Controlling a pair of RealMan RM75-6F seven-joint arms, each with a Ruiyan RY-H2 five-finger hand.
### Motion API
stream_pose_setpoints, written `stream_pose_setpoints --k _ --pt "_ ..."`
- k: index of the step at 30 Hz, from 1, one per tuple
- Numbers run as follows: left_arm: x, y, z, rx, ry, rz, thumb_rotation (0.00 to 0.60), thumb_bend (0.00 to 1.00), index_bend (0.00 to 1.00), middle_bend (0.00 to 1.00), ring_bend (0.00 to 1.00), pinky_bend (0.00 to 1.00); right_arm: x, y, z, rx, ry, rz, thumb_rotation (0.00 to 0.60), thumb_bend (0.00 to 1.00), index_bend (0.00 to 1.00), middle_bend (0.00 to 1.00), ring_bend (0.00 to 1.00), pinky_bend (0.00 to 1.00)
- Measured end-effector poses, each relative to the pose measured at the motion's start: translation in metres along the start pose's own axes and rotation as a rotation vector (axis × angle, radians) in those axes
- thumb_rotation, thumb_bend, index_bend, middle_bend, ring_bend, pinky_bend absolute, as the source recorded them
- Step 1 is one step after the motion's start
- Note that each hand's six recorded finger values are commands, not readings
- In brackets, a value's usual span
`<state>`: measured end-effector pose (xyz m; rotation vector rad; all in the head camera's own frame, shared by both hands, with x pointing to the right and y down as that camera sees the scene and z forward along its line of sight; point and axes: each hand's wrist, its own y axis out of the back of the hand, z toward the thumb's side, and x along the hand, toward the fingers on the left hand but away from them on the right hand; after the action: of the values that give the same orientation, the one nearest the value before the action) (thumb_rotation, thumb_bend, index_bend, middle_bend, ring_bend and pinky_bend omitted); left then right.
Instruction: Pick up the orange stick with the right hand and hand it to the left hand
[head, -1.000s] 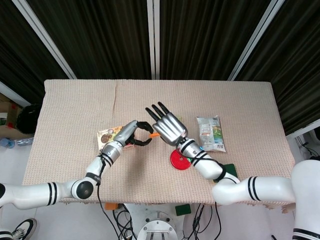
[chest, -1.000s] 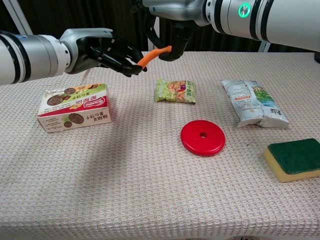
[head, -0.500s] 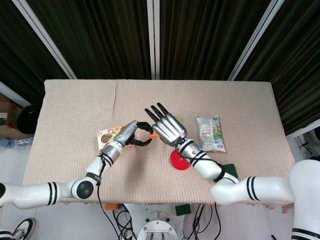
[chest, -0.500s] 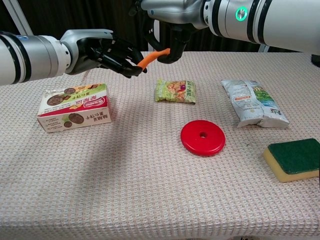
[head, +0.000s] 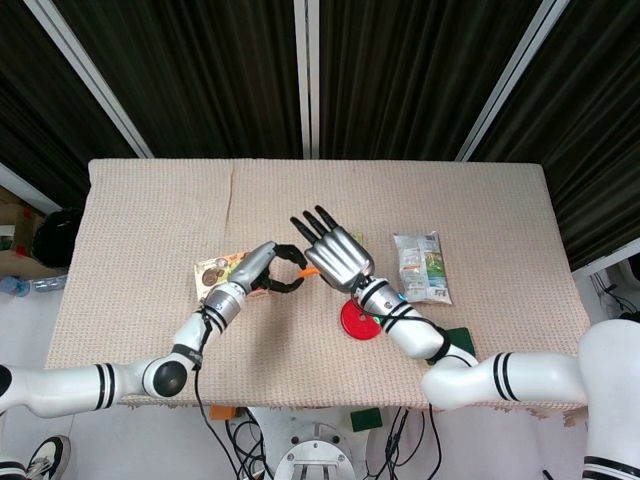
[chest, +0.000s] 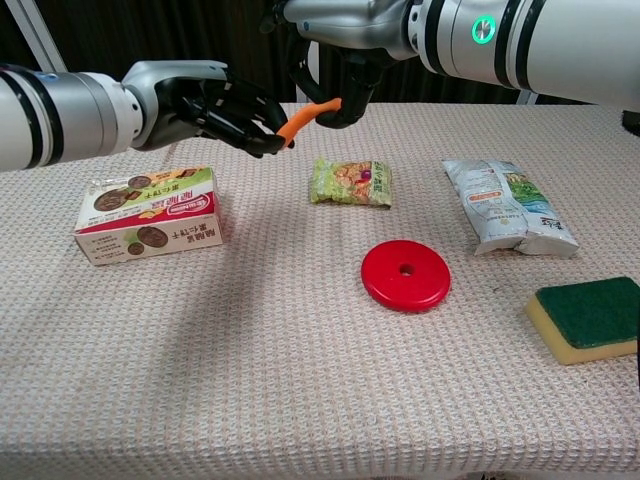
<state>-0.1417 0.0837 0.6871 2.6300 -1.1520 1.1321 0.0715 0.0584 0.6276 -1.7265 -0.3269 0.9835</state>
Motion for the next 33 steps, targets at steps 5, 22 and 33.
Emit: stream_pose_setpoints --k 5,22,33 --pt "0.0002 -0.0011 0.0000 0.003 0.000 -0.003 0.600 0.32 0.52 0.37 0.32 0.23 0.0002 -0.0013 -0.0006 0.000 -0.002 0.003 0.600 0.34 0.69 0.00 0.00 0.00" --pt "0.0005 -0.0013 -0.0021 0.004 0.006 -0.004 0.600 0.37 0.55 0.38 0.32 0.23 0.0015 -0.0028 -0.0027 -0.003 -0.006 0.005 0.600 0.34 0.69 0.00 0.00 0.00" --pt "-0.0006 0.0000 -0.0020 0.005 0.007 -0.006 0.600 0.40 0.56 0.38 0.32 0.23 0.0053 0.0024 -0.0069 -0.006 -0.013 -0.009 0.600 0.35 0.69 0.00 0.00 0.00"
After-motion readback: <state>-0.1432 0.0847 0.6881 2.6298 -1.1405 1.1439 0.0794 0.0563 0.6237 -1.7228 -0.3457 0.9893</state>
